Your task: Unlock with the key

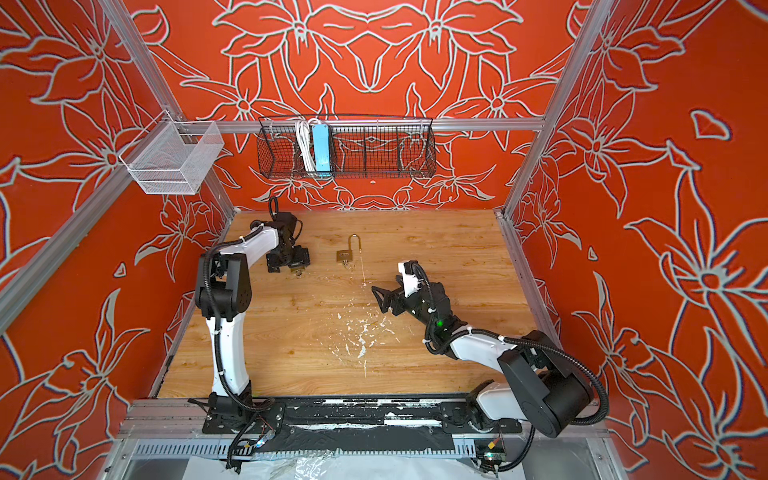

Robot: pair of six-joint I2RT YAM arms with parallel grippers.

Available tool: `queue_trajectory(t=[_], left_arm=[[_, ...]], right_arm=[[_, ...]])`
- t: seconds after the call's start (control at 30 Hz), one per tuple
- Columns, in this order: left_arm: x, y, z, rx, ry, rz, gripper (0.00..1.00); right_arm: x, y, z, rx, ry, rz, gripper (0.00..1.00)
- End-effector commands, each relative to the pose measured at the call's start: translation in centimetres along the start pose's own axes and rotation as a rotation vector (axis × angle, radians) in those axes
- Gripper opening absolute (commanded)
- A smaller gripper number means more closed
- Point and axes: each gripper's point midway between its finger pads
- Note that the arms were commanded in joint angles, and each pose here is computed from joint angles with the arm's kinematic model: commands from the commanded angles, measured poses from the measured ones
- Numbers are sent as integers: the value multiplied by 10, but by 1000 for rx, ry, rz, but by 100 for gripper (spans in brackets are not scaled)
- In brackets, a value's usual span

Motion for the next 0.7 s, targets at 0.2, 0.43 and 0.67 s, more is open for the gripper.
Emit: queue_trajectory(t=[0.2,0.43,0.67], left_arm=[[-145,49,-11,23,260,-483,97],[-186,92,102,-77,159,-875,97],[-143,98,124,-45,184,-1028,97]], right_arm=[[-49,-16,-51,-31,304,-86,98],[-147,-37,-116,-171,852,-96,98],[-187,-20,-154,-266,1045,-37,98]])
Point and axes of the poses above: each gripper's point midway between its finger pads, its own x axis out along the fingers, its own z axis along the line the jaws close on, y = z × x, and after that the axes turned 13 degrees about -x, right-handed
